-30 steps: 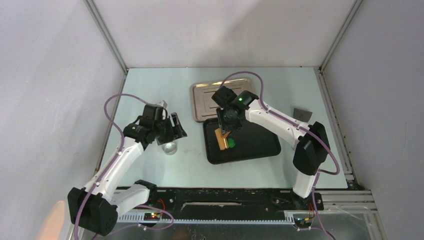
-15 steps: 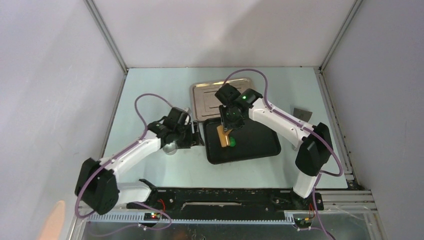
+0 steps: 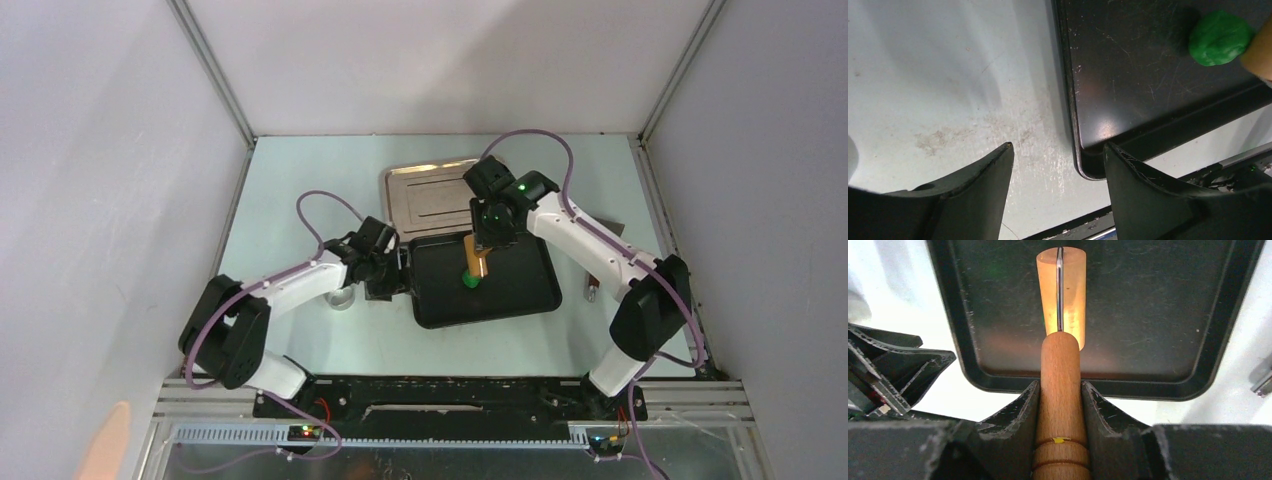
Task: Roll out the dumpling wrappers from the dough
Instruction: Move the work surface to the center of the board.
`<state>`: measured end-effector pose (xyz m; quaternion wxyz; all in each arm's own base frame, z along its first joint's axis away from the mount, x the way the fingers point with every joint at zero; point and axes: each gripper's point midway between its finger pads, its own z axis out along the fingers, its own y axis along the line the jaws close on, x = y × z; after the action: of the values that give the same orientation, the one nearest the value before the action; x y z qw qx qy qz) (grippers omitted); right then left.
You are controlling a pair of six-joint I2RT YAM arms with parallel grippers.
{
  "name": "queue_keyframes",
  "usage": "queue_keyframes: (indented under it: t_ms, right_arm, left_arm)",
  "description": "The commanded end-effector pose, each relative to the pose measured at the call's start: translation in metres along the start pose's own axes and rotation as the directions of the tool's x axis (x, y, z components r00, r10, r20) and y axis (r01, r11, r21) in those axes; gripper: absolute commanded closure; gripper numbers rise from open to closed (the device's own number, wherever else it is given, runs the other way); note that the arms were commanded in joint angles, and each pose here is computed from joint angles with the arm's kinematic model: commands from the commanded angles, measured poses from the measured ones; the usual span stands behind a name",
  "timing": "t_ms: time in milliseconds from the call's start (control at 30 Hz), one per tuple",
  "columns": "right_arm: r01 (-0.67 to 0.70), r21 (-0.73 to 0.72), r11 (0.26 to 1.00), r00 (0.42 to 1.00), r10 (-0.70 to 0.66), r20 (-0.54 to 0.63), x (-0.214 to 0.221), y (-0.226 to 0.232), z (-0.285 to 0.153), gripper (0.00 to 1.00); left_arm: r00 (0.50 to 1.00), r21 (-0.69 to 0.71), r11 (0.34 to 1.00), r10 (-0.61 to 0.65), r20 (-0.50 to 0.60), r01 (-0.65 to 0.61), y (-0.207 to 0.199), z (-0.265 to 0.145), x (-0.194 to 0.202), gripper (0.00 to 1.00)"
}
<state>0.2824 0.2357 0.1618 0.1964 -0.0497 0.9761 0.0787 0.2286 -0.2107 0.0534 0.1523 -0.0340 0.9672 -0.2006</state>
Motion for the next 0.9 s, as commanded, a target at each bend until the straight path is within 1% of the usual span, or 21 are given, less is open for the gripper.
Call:
queue_keyframes:
  t_ms: [0, 200, 300, 400, 433, 667, 700, 800, 867]
  right_arm:
    - [-0.018, 0.009, 1.000, 0.999, 0.017, 0.051, -0.009, -0.016, -0.004, 1.00]
    - [-0.023, -0.005, 1.000, 0.998, 0.023, 0.064, -0.012, -0.020, -0.011, 1.00]
    - [-0.032, -0.021, 0.999, 0.994, 0.034, 0.102, -0.020, -0.021, -0.026, 1.00]
    - [-0.040, -0.037, 0.999, 0.989, 0.044, 0.140, -0.028, -0.021, -0.043, 1.00]
    - [-0.042, -0.041, 0.998, 0.987, 0.048, 0.151, -0.031, -0.021, -0.048, 1.00]
    - [-0.050, -0.058, 0.997, 0.979, 0.060, 0.193, -0.038, -0.023, -0.064, 1.00]
    - [-0.050, -0.059, 0.997, 0.980, 0.060, 0.191, -0.037, -0.022, -0.064, 1.00]
    - [-0.049, -0.065, 0.997, 0.981, 0.060, 0.187, -0.036, -0.022, -0.064, 1.00]
    - [-0.043, -0.078, 0.996, 0.982, 0.056, 0.178, -0.033, -0.021, -0.064, 1.00]
  left_arm:
    - [0.999, 0.055, 0.998, 0.037, 0.016, -0.038, -0.018, 0.006, -0.009, 0.30]
    - [0.999, 0.043, 0.998, 0.046, -0.001, -0.046, -0.016, 0.015, -0.007, 0.31]
    - [0.999, 0.041, 0.998, 0.046, -0.005, -0.046, -0.017, 0.018, -0.007, 0.35]
    - [0.999, 0.031, 0.998, 0.052, -0.013, -0.051, -0.017, 0.022, -0.006, 0.45]
    - [0.998, 0.025, 0.998, 0.053, -0.018, -0.053, -0.016, 0.024, -0.005, 0.46]
    - [0.997, -0.027, 0.997, 0.075, -0.019, -0.075, -0.015, 0.036, -0.003, 0.47]
    - [0.997, -0.033, 0.996, 0.080, -0.016, -0.081, -0.016, 0.037, -0.004, 0.49]
    - [0.995, -0.062, 0.994, 0.092, -0.026, -0.093, -0.014, 0.038, -0.005, 0.68]
    - [0.994, -0.060, 0.993, 0.103, -0.024, -0.104, -0.015, 0.033, -0.006, 0.83]
